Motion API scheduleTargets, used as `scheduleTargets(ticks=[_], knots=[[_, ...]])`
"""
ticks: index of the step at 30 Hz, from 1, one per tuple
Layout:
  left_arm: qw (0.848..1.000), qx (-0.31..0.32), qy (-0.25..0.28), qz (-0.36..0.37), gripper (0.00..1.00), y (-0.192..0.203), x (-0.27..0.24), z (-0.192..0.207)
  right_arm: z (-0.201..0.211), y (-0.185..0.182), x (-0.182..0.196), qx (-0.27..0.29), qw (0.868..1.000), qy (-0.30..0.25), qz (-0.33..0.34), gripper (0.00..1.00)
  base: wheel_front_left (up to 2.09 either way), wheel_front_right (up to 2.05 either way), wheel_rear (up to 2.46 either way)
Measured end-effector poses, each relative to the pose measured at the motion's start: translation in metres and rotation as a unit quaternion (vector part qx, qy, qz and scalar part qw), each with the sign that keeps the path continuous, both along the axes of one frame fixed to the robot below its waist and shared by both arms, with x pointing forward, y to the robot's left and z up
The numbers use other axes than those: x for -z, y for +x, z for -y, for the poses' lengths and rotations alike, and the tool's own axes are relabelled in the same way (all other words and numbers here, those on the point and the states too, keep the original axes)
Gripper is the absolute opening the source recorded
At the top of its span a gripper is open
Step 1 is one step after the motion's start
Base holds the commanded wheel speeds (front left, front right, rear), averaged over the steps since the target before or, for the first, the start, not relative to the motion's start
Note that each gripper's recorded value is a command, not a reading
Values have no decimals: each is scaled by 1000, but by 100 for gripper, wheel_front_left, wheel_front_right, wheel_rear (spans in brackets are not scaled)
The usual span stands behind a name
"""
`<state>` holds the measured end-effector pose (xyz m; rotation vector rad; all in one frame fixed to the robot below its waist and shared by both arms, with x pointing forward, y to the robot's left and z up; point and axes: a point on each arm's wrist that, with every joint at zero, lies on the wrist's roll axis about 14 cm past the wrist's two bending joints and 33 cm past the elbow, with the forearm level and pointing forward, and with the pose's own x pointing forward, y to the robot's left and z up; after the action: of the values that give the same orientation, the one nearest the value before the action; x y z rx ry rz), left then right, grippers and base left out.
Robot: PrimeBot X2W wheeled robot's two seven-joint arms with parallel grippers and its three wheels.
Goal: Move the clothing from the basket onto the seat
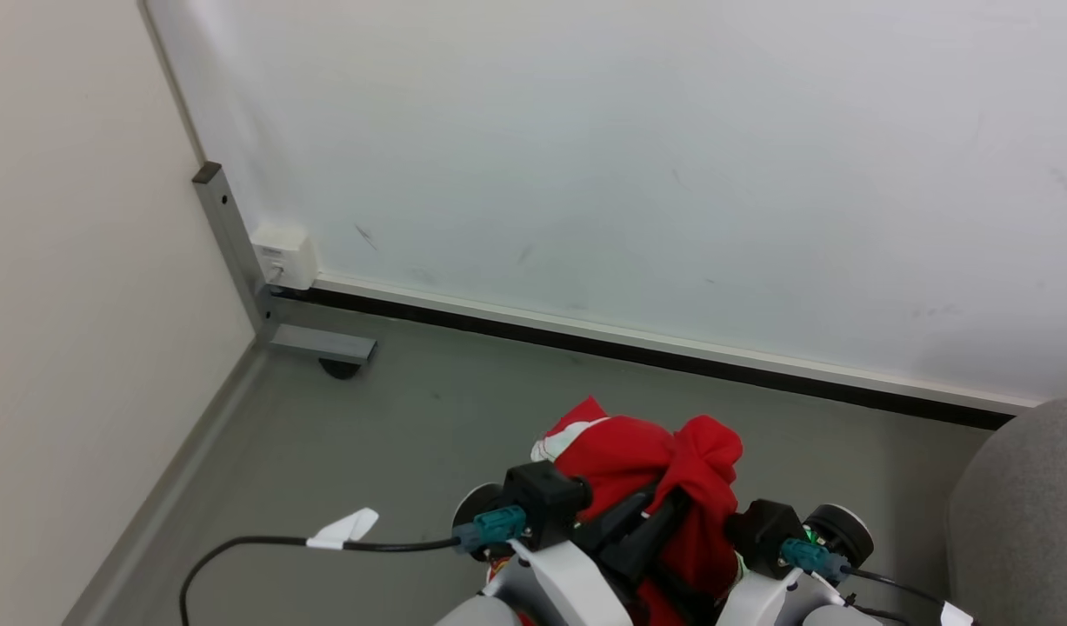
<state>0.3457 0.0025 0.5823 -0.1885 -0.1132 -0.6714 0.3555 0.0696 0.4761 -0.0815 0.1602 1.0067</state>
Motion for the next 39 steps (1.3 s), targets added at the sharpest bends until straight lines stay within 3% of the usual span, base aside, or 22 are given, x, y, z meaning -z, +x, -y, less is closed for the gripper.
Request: scheduleTargets(ticks=[2,3,4,5,6,22,23,24,25,39], knots=[[1000,-3,-1,2,0,-1,-1,-2,-6,0,-4,-4,1000,7,-3,100,0,0,0],[1000,-4,-2,3,0,-1,-1,-3,-9,-1,-6,-6,1000,12,-4,84,0,0,0],[1000,-6,-2,1,0,0,-1,-4,-11,-1,-9,-6,1000,19,-3,40,0,0,0],[1000,-7,-2,0,0,0,0,-5,-13,0,-14,-5,1000,28,-1,3,0,0,0],[1000,-9,-1,-2,0,1,1,-7,-13,2,-19,-2,999,37,1,0,0,0,0],[999,-24,3,-34,0,14,24,-12,12,5,-29,40,996,76,4,0,0,0,0],[999,-24,2,-37,18,14,25,-12,13,5,-29,42,996,78,5,0,0,0,0],[999,-25,0,-39,43,14,26,-12,14,5,-29,45,996,80,4,0,0,0,0],[999,-25,-2,-40,100,14,26,-12,16,4,-29,46,996,80,4,0,0,0,0],[999,-17,-6,-35,100,11,24,-3,57,20,-50,111,987,108,38,0,0,0,0]])
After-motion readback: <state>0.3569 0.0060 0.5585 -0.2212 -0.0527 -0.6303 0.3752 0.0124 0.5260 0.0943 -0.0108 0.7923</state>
